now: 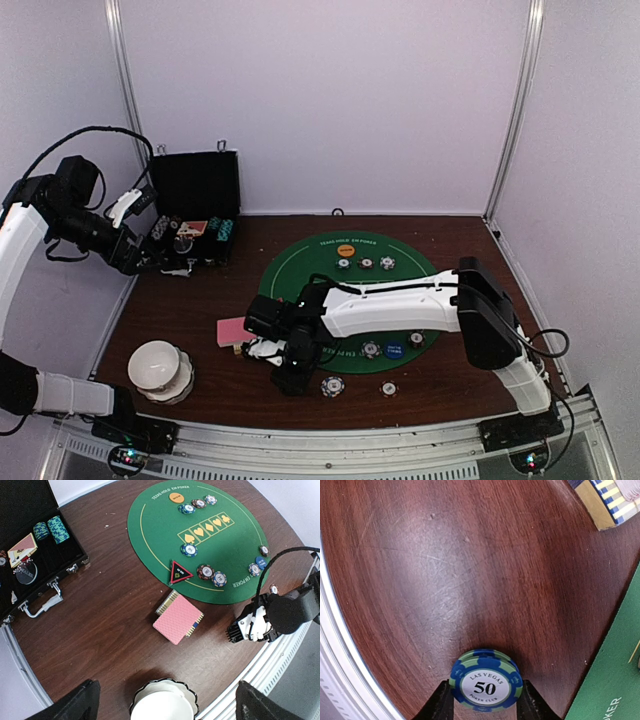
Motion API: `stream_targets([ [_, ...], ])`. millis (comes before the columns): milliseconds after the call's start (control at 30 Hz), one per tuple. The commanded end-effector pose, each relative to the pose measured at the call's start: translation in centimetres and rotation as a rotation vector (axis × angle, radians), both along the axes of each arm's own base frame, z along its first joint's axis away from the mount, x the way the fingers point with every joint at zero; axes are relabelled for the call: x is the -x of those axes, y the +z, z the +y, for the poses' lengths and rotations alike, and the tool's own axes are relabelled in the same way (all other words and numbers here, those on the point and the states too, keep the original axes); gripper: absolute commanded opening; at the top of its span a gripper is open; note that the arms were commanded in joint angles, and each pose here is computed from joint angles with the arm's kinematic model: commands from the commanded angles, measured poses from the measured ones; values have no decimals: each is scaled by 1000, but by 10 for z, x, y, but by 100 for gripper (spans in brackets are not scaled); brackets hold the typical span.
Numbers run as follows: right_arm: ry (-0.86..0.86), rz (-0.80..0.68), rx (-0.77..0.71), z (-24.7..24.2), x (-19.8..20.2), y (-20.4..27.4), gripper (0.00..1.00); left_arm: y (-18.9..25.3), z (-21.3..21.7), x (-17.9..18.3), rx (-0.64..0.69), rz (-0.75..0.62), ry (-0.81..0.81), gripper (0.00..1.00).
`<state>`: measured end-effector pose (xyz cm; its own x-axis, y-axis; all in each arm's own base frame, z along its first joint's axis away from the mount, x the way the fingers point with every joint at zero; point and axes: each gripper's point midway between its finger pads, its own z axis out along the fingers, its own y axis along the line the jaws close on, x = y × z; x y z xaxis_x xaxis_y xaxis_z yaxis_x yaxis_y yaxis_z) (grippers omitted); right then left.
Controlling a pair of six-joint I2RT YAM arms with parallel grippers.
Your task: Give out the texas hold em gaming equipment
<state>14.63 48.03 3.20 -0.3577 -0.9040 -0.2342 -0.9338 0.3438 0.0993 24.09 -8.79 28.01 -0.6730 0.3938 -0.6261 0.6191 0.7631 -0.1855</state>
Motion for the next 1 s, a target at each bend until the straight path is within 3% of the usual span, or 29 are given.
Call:
stream_targets([
  [0, 10, -20, -32, 4, 0, 19, 25, 11, 1, 0, -1, -44, -1, 97],
  [567, -149, -132, -153, -21, -42, 97, 18, -4, 4, -1, -30, -26, -22, 98],
  [700, -291, -152, -132, -62, -74, 99, 18, -9, 4, -1, -37, -26, -27, 98],
  [967, -692, -191, -20, -201, -141, 72, 17, -12, 3, -2, -30, -18, -35, 97],
])
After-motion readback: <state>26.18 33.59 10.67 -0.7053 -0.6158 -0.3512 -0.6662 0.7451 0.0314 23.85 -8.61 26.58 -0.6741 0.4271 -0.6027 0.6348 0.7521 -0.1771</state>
